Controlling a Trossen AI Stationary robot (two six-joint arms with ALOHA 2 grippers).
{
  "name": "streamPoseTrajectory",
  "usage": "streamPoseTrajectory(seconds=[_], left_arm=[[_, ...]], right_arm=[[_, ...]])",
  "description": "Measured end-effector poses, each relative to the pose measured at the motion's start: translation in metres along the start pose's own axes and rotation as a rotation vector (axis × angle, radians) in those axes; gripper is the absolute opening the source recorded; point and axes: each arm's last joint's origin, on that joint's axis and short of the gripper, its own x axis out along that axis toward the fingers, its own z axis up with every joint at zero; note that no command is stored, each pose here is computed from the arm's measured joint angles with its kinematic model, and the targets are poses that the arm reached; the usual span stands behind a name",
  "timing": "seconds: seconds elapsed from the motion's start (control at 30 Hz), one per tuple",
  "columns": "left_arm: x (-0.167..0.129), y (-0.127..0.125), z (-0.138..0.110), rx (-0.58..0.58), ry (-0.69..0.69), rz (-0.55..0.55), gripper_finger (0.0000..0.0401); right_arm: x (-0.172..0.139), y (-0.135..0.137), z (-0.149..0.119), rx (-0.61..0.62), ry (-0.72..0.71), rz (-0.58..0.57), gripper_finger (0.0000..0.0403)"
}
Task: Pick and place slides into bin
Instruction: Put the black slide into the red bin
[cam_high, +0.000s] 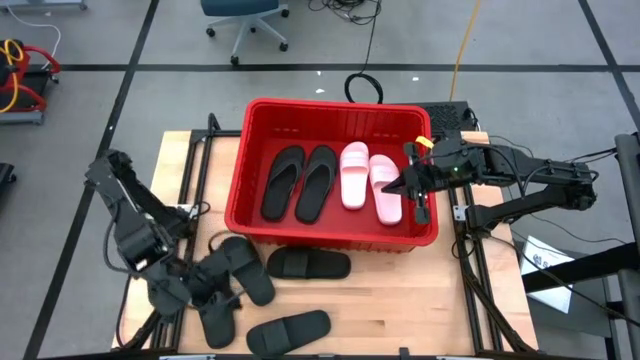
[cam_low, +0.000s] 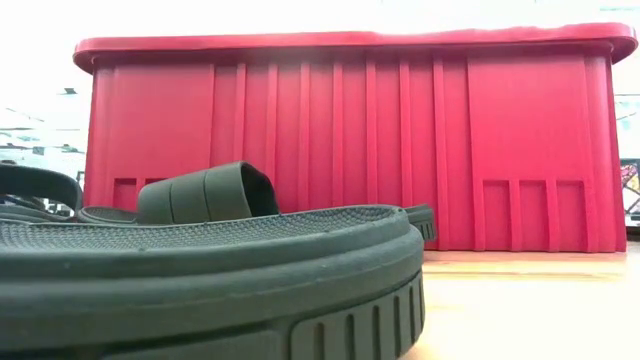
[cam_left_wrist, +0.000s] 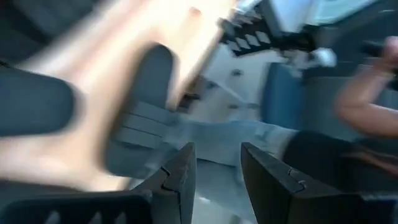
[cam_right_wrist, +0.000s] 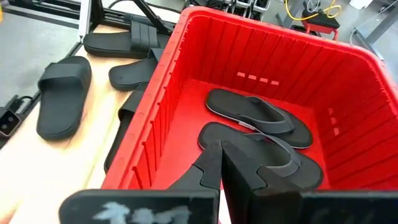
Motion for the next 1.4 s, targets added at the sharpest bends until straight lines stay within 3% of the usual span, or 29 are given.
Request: streamPoseTrajectory(seconds=[0.2, 0.43, 0.7, 0.9, 1.13, 1.4], left_arm=[[0.032, 0.014, -0.025, -0.076, -0.02, -0.188, 0.0122], [0.073, 0.054, -0.052, -0.306, -0.021, -0.245, 0.0122], [0.114, 0.063, -0.07, -0.443, 0.0, -0.266, 0.0122], [0.142, 0.074, -0.08, -0.505, -0.004, -0.222, 0.0122], [0.163, 0.089, -0.089, -0.571, 0.015, -0.139, 0.0122], [0.168, 0.097, -0.088, -0.568, -0.001, -0.064, 0.0122]], right_arm=[[0.0, 0.002, 0.0, 0.004, -0.009, 0.078, 0.0], [0.0, 0.003, -0.002, -0.025, 0.008, 0.105, 0.0], [-0.001, 0.005, -0.007, -0.068, 0.052, 0.152, 0.0], [-0.001, 0.009, -0.007, -0.101, 0.024, 0.266, 0.0], [-0.001, 0.009, -0.008, -0.126, 0.027, 0.271, 0.0], [-0.001, 0.009, -0.008, -0.144, 0.03, 0.273, 0.0]])
